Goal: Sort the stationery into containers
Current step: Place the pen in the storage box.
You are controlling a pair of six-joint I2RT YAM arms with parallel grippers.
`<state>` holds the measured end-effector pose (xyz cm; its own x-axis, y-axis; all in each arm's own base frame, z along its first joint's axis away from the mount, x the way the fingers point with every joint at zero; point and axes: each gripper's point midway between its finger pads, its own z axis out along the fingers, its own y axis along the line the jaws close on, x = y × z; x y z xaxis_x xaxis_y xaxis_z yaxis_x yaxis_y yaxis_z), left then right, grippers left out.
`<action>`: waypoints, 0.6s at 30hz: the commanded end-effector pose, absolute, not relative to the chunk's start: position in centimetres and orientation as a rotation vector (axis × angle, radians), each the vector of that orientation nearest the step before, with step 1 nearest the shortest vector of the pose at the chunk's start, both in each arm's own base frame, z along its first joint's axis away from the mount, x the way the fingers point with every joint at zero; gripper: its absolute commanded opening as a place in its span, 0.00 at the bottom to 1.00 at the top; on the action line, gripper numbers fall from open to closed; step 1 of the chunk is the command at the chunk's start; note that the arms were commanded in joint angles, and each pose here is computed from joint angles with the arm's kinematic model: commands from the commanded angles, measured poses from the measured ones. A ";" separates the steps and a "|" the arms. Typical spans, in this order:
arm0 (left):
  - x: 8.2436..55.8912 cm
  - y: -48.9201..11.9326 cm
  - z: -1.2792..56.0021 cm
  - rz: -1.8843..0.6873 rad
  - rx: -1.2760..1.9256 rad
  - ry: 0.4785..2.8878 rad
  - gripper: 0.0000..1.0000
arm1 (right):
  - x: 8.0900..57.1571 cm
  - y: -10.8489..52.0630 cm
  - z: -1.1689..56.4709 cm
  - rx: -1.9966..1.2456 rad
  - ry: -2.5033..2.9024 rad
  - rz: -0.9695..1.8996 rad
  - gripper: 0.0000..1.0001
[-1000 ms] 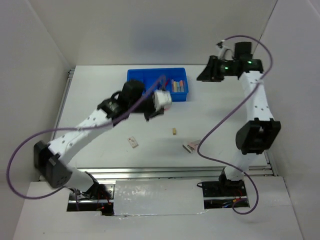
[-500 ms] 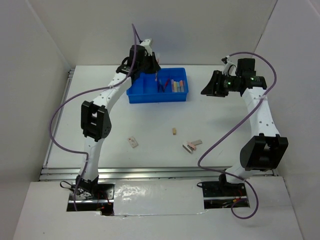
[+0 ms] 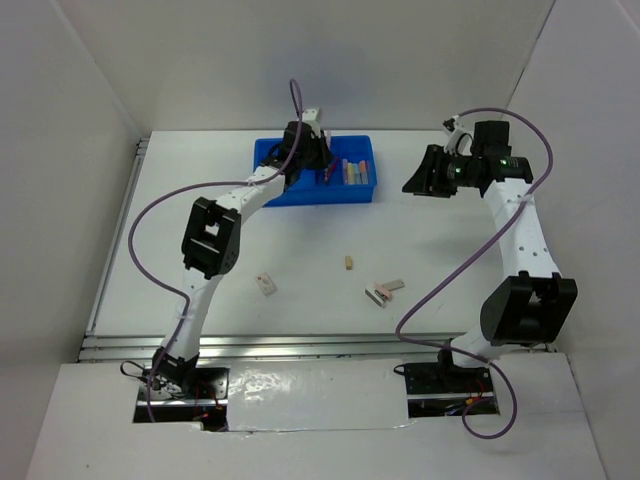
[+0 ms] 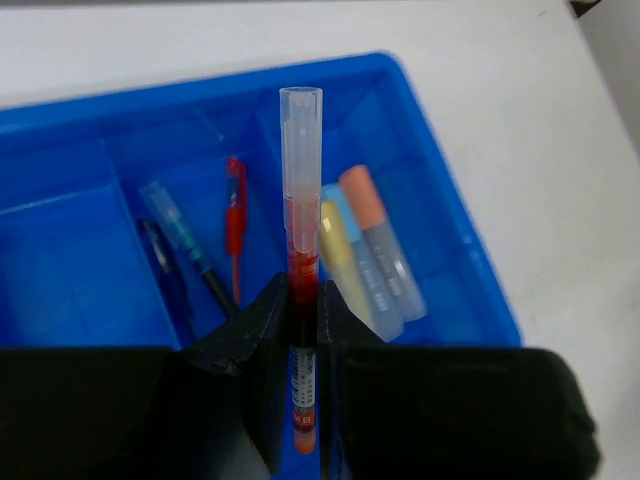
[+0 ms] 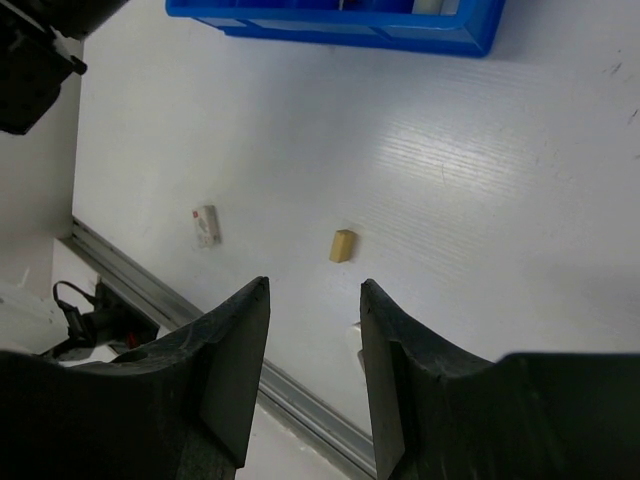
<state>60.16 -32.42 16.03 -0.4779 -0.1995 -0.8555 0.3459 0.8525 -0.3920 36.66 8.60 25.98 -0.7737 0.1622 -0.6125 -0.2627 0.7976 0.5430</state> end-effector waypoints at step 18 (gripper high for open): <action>62.6 -31.4 14.5 -0.547 0.075 1.945 0.48 | 35.8 9.4 27.6 -0.121 2.240 0.782 0.49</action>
<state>61.23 -31.73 10.73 -0.5164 -0.1717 -0.8389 0.2930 0.8851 -0.3615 35.46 9.15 25.47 -0.7744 0.1534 -0.6138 -0.2630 0.8043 0.5329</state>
